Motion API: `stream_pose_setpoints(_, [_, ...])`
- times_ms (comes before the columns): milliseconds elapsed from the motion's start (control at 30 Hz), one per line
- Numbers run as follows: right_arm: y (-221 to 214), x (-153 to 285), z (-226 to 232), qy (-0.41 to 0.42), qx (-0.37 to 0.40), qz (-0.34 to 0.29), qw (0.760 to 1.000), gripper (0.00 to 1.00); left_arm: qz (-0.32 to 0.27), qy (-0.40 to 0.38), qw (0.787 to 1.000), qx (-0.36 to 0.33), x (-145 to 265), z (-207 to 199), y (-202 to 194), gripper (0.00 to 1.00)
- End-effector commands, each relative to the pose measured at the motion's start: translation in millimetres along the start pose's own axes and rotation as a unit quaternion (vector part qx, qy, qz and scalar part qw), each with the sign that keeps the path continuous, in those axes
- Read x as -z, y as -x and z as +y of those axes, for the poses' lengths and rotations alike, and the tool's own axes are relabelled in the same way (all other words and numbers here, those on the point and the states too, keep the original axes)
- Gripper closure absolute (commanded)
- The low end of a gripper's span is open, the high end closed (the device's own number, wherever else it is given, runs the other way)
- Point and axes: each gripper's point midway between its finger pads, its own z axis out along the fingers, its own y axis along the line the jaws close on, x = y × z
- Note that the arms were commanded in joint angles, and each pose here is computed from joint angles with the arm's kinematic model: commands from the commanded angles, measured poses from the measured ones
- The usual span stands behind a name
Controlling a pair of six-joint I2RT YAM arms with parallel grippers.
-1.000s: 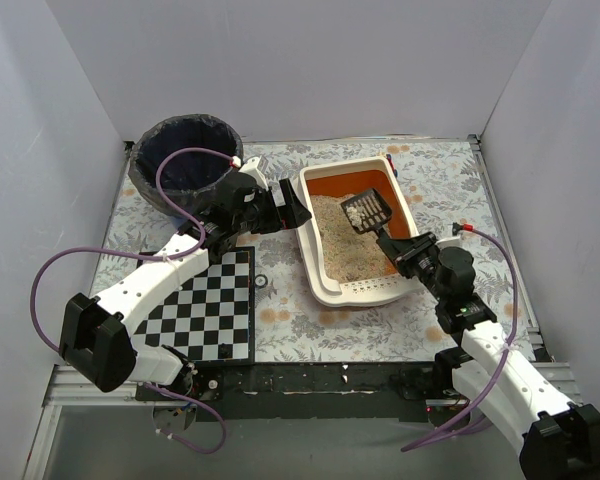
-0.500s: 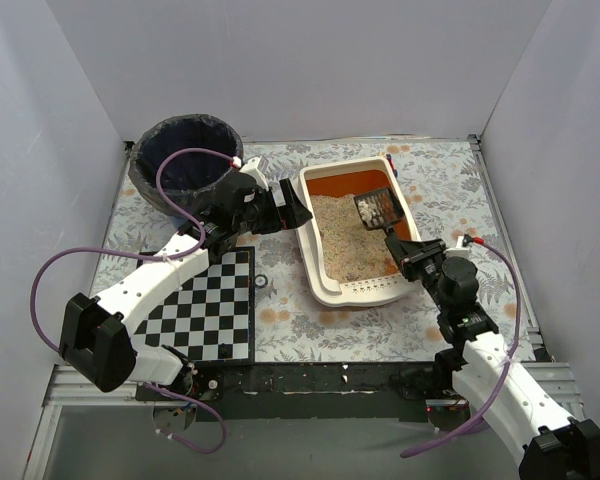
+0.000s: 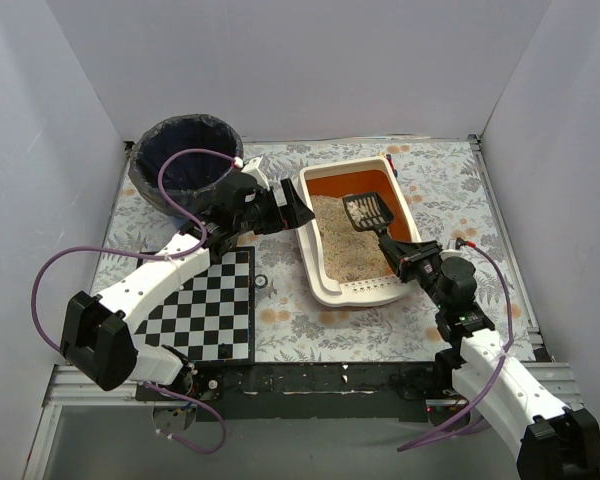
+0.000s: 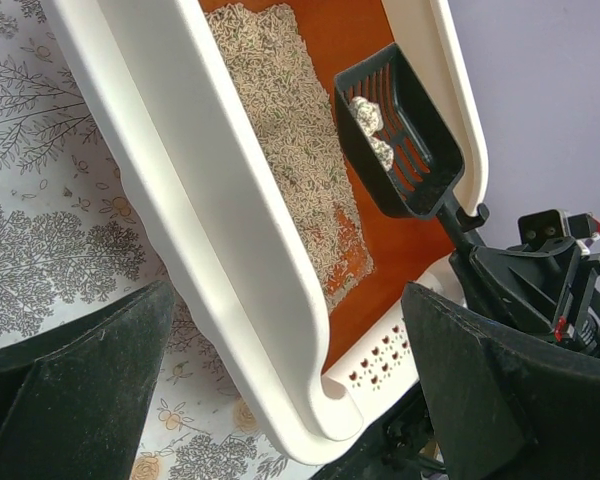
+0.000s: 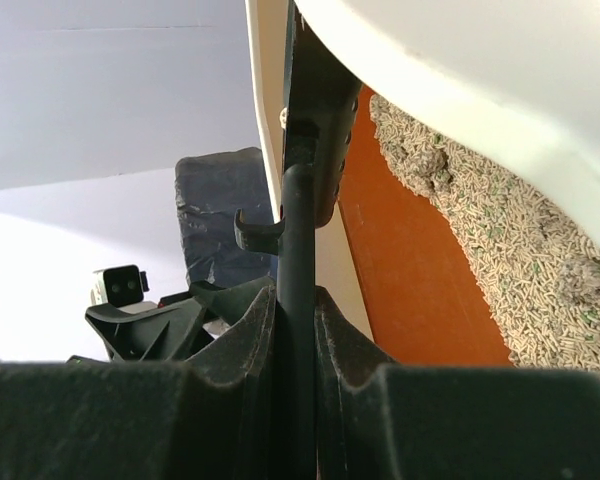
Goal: Clean the litter box
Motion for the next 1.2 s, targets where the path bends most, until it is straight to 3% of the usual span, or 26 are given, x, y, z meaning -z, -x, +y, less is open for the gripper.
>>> stream_pose_setpoints(0, [3,3,23,0.017,-0.021,-0.008,1.000,0.99,-0.005,-0.017,1.000,0.001,-1,-8,5,0.02])
stream_pose_setpoints(67, [10,4,17,0.009,-0.043,-0.030,0.999,0.99,-0.003,-0.019,1.000,0.004,-1,-10,5,0.02])
stream_pose_setpoints(167, [-2,2,35,0.051,-0.026,0.003,0.998,0.99,-0.003,-0.020,1.000,0.005,-1,-11,5,0.02])
stream_pose_setpoints(300, [3,-2,29,0.028,-0.017,-0.014,0.999,0.99,-0.003,-0.016,1.000,0.010,-2,-9,5,0.02])
stream_pose_setpoints(433, [-27,-8,44,0.052,0.028,0.047,0.997,0.99,-0.001,-0.008,1.000,0.017,-9,-5,4,0.02])
stream_pose_setpoints(600, [-3,-5,35,0.045,0.022,-0.020,0.999,0.99,0.016,0.001,1.000,0.015,-7,-1,-2,0.02])
stream_pose_setpoints(833, [-9,-3,41,0.065,0.022,-0.008,0.998,0.99,0.002,0.003,1.000,0.012,-2,-2,3,0.02])
stream_pose_setpoints(967, [-36,-11,48,0.059,0.061,0.065,0.994,0.99,-0.001,0.012,1.000,0.013,-2,1,4,0.02])
stream_pose_setpoints(1067, [-19,-11,40,0.048,0.047,0.017,0.998,0.99,-0.003,0.013,1.000,0.012,2,1,5,0.02])
stream_pose_setpoints(1167, [-31,-11,43,0.056,0.064,0.036,0.996,0.99,-0.014,0.018,1.000,0.012,3,4,6,0.02])
